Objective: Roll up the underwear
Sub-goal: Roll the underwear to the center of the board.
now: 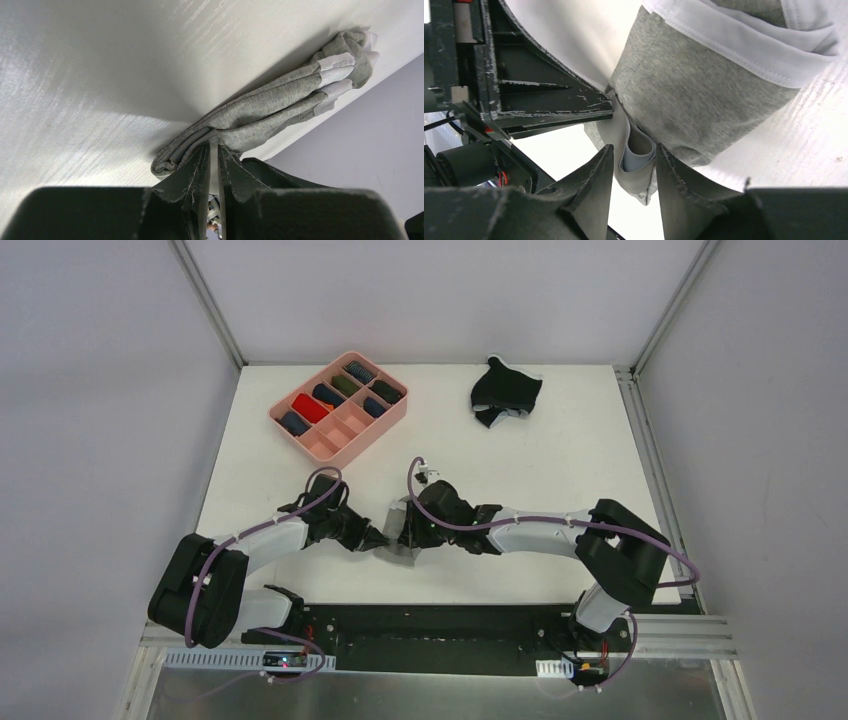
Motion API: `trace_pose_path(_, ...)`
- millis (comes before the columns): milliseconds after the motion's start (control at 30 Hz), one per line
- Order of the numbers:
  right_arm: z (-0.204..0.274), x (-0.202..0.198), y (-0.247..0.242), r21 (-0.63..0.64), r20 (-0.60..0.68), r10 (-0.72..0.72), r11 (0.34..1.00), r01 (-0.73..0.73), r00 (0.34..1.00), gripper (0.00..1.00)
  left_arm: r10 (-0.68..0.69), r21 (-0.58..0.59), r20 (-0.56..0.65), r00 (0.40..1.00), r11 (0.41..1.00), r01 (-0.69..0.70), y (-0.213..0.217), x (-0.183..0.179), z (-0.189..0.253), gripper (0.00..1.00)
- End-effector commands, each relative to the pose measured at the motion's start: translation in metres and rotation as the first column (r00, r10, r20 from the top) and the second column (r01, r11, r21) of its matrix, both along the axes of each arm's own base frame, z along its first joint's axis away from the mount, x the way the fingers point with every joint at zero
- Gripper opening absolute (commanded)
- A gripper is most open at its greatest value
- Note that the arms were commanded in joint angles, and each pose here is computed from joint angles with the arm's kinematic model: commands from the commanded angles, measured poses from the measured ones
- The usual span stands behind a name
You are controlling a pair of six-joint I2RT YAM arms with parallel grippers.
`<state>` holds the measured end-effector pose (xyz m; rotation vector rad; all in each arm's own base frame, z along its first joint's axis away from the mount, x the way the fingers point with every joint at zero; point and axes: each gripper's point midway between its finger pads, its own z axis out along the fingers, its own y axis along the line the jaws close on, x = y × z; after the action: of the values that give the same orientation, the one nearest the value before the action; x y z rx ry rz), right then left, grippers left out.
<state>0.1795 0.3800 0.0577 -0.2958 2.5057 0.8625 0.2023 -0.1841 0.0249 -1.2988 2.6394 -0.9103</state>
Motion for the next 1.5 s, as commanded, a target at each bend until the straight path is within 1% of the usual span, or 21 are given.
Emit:
trace_pose_path(0, 0.013, 0.005, 0.001, 0.031, 0.038, -0.015, 0.999, 0.014, 0.999, 0.38, 0.005, 0.102, -0.077, 0.997, 0.995, 0.003, 0.016, -0.020, -0.020, 0.13)
trace_pose_path(133, 0.009, 0.003, -0.001, 0.035, 0.025, -0.024, 0.999, 0.023, 0.999, 0.35, 0.007, 0.099, -0.075, 0.997, 0.995, 0.000, 0.016, -0.020, -0.019, 0.13)
trace_pose_path(233, 0.011, 0.001, 0.000, 0.049, 0.022, -0.024, 0.999, 0.023, 0.999, 0.28, 0.008, 0.102, -0.075, 0.997, 0.995, 0.000, 0.017, -0.020, -0.019, 0.13)
trace_pose_path(333, 0.011, 0.002, -0.001, 0.044, 0.026, -0.026, 0.999, 0.025, 0.999, 0.17, 0.008, 0.101, -0.072, 0.997, 0.995, -0.001, 0.016, -0.019, -0.018, 0.13)
trace_pose_path(433, 0.010, 0.005, -0.005, 0.026, 0.042, -0.042, 0.999, 0.041, 0.998, 0.00, 0.006, 0.101, -0.065, 0.998, 0.995, 0.001, 0.017, -0.020, -0.016, 0.13)
trace_pose_path(633, 0.011, 0.010, -0.003, -0.017, 0.057, -0.023, 1.000, 0.024, 0.998, 0.00, -0.019, 0.106, -0.041, 0.999, 0.994, 0.023, 0.018, -0.021, -0.005, 0.13)
trace_pose_path(767, 0.004, 0.012, 0.002, -0.062, 0.014, -0.001, 0.998, 0.002, 1.000, 0.00, -0.052, 0.107, -0.013, 0.999, 0.993, 0.053, 0.016, -0.017, 0.005, 0.14)
trace_pose_path(867, -0.014, 0.011, -0.005, -0.150, -0.040, -0.025, 0.989, 0.019, 0.999, 0.00, -0.077, 0.111, 0.004, 0.997, 0.991, 0.076, 0.015, -0.015, 0.014, 0.14)
trace_pose_path(1167, -0.042, 0.013, -0.013, -0.216, -0.109, -0.090, 0.974, 0.065, 0.990, 0.00, -0.093, 0.106, 0.085, 0.992, 0.991, 0.084, 0.013, -0.005, 0.049, 0.17)
trace_pose_path(1333, -0.051, 0.015, -0.018, -0.246, -0.128, -0.129, 0.965, 0.094, 0.983, 0.00, -0.067, 0.064, 0.095, 0.993, 0.996, 0.061, 0.010, -0.009, 0.058, 0.18)
trace_pose_path(1467, -0.056, 0.013, -0.024, -0.277, -0.151, -0.174, 0.952, 0.127, 0.973, 0.00, -0.045, 0.058, 0.117, 0.992, 0.998, 0.038, 0.010, -0.010, 0.063, 0.19)
